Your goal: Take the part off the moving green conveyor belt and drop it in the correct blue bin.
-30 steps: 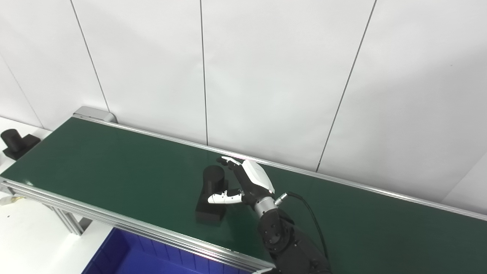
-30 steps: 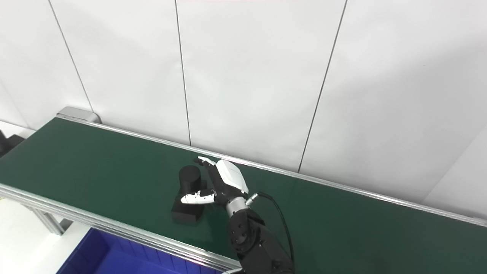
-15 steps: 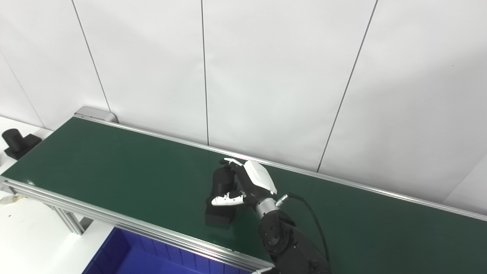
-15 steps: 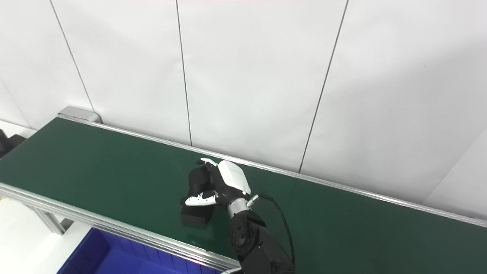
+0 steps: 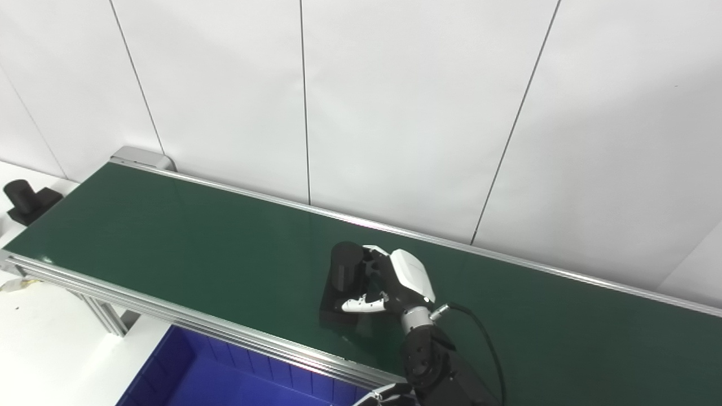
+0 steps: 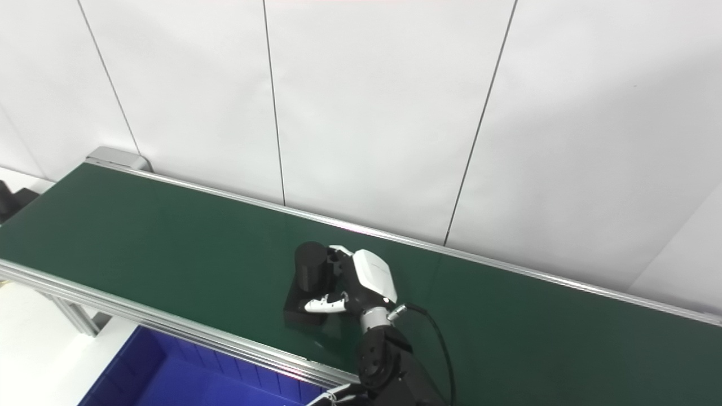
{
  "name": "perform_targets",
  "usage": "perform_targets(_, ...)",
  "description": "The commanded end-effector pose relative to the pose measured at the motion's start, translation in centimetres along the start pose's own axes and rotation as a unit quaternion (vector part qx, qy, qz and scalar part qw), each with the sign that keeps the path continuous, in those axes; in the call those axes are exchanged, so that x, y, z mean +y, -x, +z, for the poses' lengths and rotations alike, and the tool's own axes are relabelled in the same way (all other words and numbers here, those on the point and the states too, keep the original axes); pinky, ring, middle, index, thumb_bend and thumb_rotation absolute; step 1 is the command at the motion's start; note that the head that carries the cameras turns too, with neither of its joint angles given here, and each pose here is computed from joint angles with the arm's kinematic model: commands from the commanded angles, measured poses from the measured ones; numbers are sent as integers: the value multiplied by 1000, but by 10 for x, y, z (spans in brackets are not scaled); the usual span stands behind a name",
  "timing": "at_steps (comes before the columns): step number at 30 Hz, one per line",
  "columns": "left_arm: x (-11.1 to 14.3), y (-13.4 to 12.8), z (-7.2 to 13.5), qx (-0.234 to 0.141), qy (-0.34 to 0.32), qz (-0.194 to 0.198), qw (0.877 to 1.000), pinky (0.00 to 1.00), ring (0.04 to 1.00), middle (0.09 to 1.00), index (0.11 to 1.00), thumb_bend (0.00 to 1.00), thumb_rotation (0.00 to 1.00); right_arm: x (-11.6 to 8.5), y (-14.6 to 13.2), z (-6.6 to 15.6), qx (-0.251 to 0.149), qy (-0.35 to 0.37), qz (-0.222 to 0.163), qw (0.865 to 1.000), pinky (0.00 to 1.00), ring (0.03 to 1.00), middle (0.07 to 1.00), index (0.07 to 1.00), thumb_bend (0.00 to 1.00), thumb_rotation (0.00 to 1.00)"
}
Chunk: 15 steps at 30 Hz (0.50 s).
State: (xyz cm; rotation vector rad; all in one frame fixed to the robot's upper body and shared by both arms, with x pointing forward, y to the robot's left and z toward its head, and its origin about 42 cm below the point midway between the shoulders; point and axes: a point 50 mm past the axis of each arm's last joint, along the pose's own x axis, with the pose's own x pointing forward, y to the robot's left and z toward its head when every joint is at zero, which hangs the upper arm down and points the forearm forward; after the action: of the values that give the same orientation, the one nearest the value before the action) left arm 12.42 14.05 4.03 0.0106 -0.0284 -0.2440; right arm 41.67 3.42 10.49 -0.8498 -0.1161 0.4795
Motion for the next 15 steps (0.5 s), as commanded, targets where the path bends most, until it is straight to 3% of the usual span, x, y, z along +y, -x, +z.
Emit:
perform_targets(1,1,-1,11,-34,2,1,999,715,766,803,845,824,577,-16,-5,4,2,5,-30,1000,733,781,799,807,699,171)
perform_targets(8,6,3,15,-36,-1,1,999,721,775,807,850,822,599,-15,2,-10,26,-11,-49,998,695,754,771,778,682,113)
perform_targets(11,7,4,16,-34,-1,0,999,729,782,814,855,818,596,-12,5,-14,28,-16,-65,997,656,712,710,726,677,32)
perform_targets(14,8,5,16,-34,-3,-1,999,733,785,817,859,818,600,-11,6,-13,26,-27,-70,997,658,699,687,698,674,44)
perform_targets(15,8,5,16,-35,-4,0,999,729,783,815,859,818,603,-11,5,-12,25,-28,-70,997,662,700,692,699,690,96)
